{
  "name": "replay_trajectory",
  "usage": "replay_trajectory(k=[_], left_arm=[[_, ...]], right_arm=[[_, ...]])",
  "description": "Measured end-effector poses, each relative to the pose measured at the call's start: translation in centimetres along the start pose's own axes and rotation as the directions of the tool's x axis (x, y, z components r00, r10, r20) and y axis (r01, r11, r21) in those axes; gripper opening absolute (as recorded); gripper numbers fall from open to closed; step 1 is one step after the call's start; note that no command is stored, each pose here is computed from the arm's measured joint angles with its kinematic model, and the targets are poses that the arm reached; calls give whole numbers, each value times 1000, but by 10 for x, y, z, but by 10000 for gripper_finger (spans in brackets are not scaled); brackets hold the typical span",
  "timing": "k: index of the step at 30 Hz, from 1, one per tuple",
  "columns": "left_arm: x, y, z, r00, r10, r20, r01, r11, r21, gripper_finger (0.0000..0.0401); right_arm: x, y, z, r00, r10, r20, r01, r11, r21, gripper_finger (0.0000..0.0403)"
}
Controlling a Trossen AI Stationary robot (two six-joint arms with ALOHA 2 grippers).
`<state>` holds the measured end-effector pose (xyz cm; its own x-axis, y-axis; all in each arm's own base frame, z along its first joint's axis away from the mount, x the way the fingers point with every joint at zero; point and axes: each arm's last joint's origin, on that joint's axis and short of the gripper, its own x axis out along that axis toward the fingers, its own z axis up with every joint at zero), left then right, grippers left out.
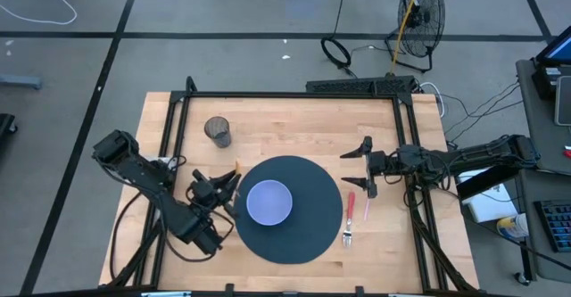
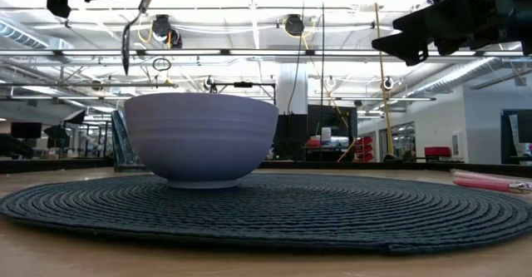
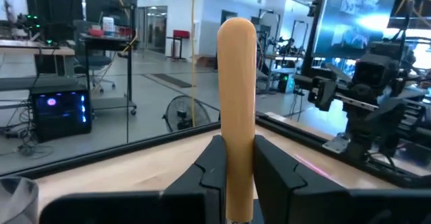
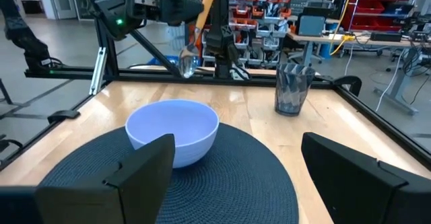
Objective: Pick & Place Utensil
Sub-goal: Put the orange spoon into the purple bowl
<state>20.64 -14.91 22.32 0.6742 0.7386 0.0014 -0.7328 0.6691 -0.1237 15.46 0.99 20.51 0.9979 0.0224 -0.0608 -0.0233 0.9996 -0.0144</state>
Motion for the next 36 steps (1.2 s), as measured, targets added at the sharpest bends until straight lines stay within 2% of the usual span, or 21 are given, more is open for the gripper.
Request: replay_trajectory(k=[14, 21, 28, 36], left_arm=[[11, -24, -6, 999, 42, 3, -42, 999, 14, 48], [13, -50, -4, 996, 12, -83, -8, 998, 58, 48], [28, -81, 13, 980, -114, -162, 141, 976, 165, 48], [58, -96, 34, 926, -341, -164, 375, 884, 279, 48]], right_arm=[[0, 0, 2, 1000, 0, 21, 0, 1000, -2, 318], [0, 0, 1, 1000, 0, 15, 0, 1000, -3, 318], [0, 0, 1, 1000, 0, 15, 0, 1000, 3, 318], [0, 0, 1, 1000, 1, 14, -1, 1000, 12, 318]])
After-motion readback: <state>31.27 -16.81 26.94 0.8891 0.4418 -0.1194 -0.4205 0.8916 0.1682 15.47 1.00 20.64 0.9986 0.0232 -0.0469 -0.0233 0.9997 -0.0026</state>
